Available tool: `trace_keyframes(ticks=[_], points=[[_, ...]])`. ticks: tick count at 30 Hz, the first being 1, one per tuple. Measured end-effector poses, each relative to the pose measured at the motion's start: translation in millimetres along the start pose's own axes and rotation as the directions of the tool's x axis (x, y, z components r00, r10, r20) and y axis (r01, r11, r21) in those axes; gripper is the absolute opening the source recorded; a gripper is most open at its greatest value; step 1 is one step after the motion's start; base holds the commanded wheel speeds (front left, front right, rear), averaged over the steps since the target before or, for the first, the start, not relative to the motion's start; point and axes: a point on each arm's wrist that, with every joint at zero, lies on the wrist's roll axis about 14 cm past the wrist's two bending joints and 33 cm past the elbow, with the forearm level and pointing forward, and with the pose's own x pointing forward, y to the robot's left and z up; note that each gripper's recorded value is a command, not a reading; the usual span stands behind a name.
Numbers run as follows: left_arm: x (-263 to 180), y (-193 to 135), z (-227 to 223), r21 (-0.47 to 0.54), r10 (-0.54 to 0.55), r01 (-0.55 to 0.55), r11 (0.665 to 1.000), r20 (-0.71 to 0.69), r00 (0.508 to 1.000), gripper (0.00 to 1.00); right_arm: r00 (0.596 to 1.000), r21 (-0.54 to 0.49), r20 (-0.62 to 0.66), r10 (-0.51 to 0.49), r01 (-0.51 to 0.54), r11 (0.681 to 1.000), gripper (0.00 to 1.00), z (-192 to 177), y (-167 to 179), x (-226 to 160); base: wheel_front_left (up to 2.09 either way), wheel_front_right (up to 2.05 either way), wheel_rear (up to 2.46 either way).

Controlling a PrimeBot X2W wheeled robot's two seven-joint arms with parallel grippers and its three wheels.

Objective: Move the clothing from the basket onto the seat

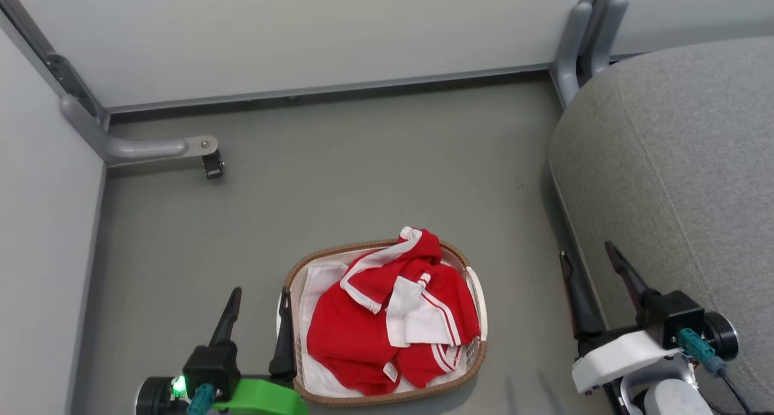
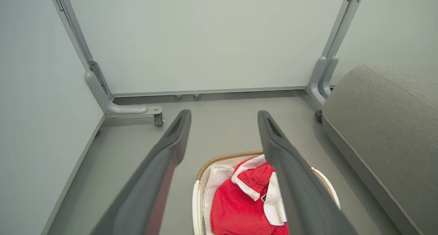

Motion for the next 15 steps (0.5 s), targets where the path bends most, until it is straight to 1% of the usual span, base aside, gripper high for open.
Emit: trace_keyframes(ticks=[5,9,12,15], points=[[32.0,-17.7,-1.4,0.043,-0.093,0.093,0.995,-0.004,0.996,1.00,1.000,-0.004,0.000,-0.028,0.028,1.000,1.00,-2.8,-13.1,16.8,0.00,0.00,0.00],[62.8,-33.4,-11.0,0.072,-0.174,0.176,0.982,-0.028,0.984,1.00,0.999,-0.006,-0.001,-0.053,0.053,0.999,1.00,-7.4,-25.3,33.1,0.00,0.00,0.00],[85.1,-48.5,-27.1,0.100,-0.249,0.255,0.962,-0.070,0.966,1.00,0.997,-0.002,0.002,-0.079,0.079,0.997,1.00,-10.8,-37.3,45.4,0.00,0.00,0.00],[102.9,-64.1,-57.5,0.116,-0.324,0.342,0.933,-0.151,0.934,1.00,0.994,0.003,-0.011,-0.108,0.108,0.994,1.00,-20.5,-50.2,55.3,0.00,0.00,0.00]])
